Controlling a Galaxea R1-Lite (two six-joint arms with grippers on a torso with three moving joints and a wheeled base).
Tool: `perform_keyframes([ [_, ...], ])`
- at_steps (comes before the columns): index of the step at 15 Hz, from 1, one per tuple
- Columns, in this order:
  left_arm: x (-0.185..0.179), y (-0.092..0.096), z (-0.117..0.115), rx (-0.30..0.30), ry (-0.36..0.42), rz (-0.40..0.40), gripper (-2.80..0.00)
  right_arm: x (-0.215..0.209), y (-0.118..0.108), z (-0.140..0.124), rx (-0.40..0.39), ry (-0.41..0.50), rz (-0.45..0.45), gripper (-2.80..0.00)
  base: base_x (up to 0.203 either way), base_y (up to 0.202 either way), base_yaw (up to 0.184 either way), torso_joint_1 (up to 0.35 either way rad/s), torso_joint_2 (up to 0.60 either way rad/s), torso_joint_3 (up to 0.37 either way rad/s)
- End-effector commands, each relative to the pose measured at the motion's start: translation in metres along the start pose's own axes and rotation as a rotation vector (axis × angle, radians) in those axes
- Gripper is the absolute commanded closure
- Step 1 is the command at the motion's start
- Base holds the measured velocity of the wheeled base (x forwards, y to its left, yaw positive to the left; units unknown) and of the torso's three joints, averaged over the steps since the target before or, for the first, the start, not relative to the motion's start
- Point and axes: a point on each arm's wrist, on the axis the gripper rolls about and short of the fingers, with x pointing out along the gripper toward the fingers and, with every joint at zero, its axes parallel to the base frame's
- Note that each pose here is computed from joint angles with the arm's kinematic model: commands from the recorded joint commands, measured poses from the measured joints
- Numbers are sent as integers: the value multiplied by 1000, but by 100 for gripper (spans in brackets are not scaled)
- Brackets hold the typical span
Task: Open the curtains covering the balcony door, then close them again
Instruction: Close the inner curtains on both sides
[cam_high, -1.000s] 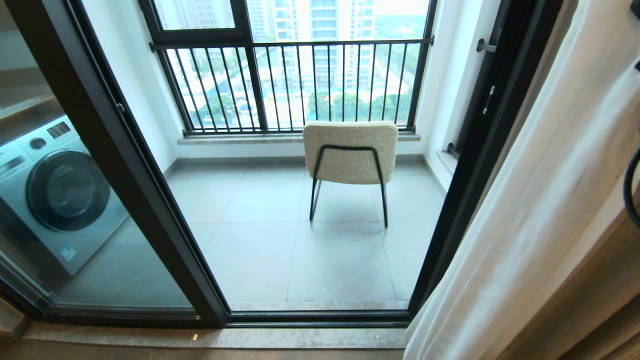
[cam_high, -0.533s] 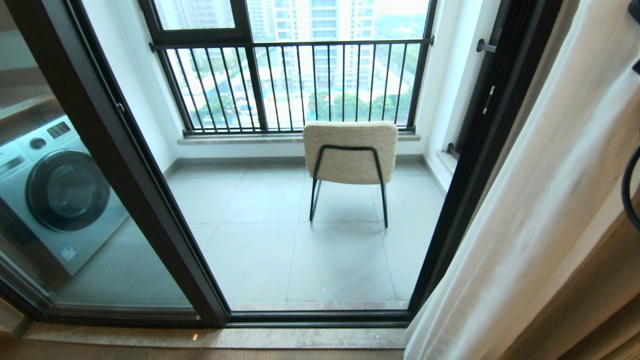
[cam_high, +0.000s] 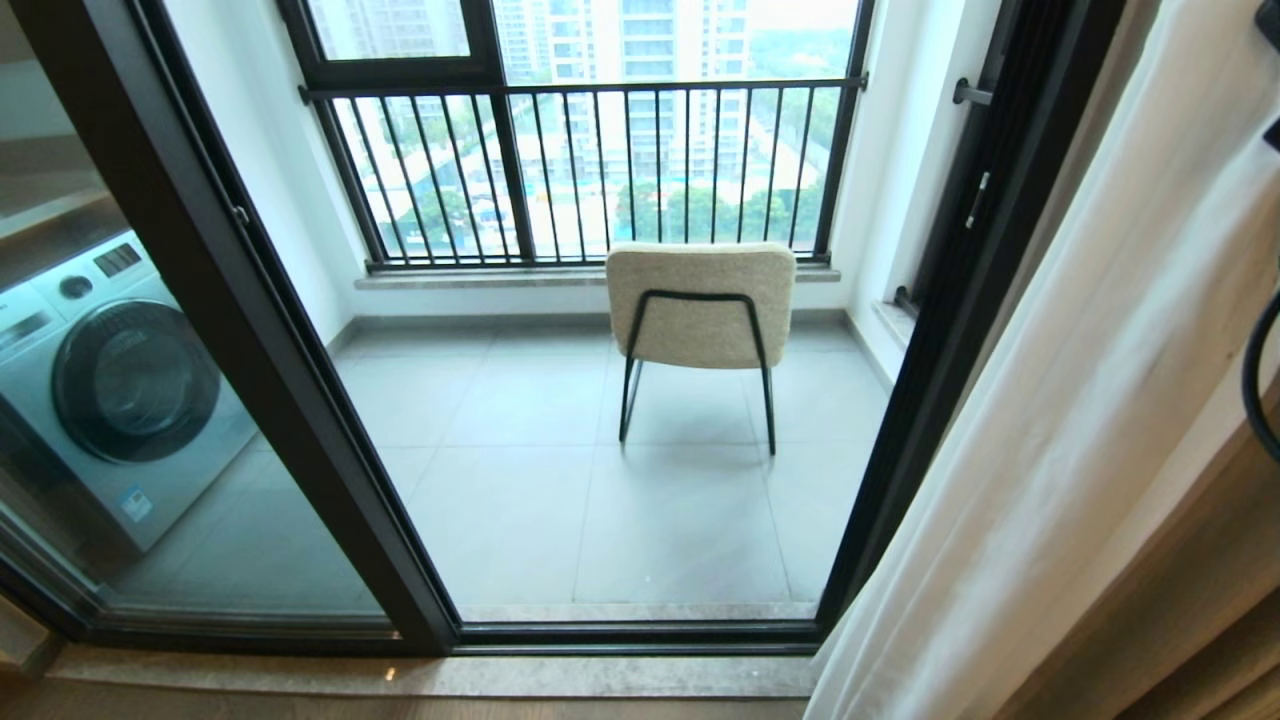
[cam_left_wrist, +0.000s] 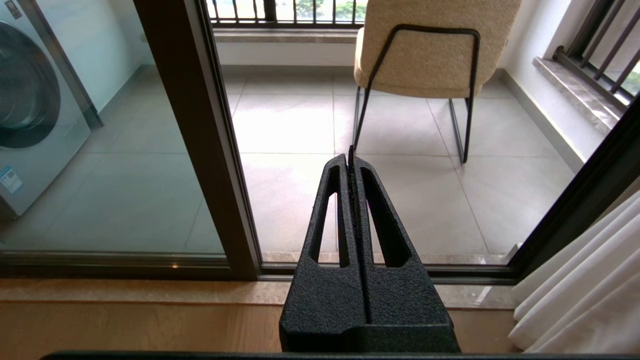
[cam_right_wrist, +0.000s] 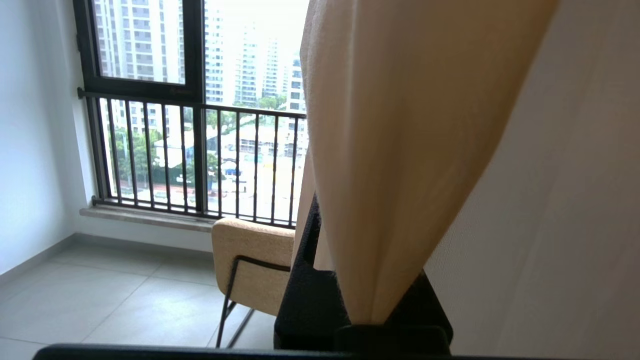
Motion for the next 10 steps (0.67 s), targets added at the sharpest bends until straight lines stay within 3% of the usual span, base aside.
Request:
perform_keyframes([
  [1, 0, 0, 0, 0, 0, 0, 0, 1, 0, 0, 0, -6, 1, 0, 0, 0, 0, 0, 0, 0],
  [8, 0, 0, 0, 0, 0, 0, 0, 2, 0, -2, -1, 1, 0, 0, 0, 0, 0, 0, 0, 0],
  [10, 0, 0, 0, 0, 0, 0, 0, 2, 0, -3, -1, 3, 0, 0, 2, 86, -4, 2, 2, 8],
])
